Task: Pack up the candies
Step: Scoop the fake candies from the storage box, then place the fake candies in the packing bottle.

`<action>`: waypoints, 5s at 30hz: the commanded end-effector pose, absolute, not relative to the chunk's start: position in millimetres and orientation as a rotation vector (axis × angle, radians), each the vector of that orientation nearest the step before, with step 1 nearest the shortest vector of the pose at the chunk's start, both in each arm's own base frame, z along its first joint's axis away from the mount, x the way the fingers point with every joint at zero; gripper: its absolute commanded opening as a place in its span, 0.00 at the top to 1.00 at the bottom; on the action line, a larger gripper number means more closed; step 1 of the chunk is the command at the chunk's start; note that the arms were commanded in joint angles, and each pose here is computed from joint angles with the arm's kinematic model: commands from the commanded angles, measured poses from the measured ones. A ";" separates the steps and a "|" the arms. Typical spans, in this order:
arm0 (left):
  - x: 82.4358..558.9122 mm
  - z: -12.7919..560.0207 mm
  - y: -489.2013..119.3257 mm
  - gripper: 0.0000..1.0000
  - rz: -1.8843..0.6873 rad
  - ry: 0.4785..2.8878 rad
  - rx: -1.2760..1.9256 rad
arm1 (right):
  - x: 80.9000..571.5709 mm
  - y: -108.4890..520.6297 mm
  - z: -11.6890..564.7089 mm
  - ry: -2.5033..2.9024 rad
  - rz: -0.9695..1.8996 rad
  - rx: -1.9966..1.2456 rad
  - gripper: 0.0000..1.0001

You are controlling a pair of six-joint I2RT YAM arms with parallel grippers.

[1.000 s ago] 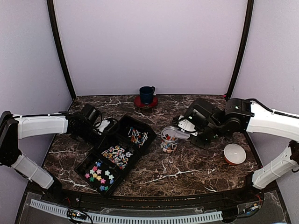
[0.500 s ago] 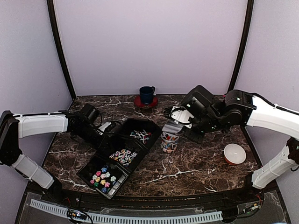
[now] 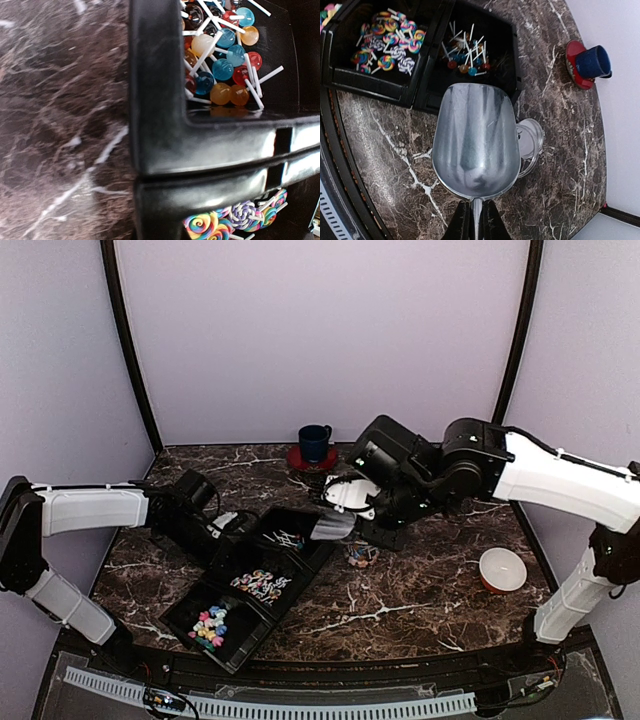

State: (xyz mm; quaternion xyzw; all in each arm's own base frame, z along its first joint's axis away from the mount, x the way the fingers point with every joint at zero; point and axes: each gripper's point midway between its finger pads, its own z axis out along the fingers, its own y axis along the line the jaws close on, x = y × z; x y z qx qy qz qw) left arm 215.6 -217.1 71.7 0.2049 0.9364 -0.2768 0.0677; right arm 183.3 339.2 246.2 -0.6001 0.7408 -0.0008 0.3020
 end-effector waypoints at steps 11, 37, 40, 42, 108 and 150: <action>224.5 73.7 -212.9 1.00 -0.535 2.806 0.749 | 180.3 354.2 187.7 2.061 -0.112 -1.798 1.00; 234.3 86.7 -225.1 1.00 -0.406 2.698 0.870 | 202.5 393.9 114.1 2.205 -0.028 -1.990 1.00; 235.6 88.2 -226.7 1.00 -0.409 2.682 0.880 | 201.1 404.7 108.1 2.151 0.034 -2.036 1.00; 236.6 90.1 -227.9 1.00 -0.410 2.668 0.887 | 197.9 410.1 103.6 2.103 0.083 -2.074 1.00; 246.9 111.9 -216.2 1.00 -0.396 2.581 0.784 | 239.4 444.1 30.1 1.653 0.455 -1.284 1.00; 249.7 88.5 -205.5 1.00 -0.387 2.586 0.779 | 243.2 397.8 144.7 1.499 0.452 -1.154 1.00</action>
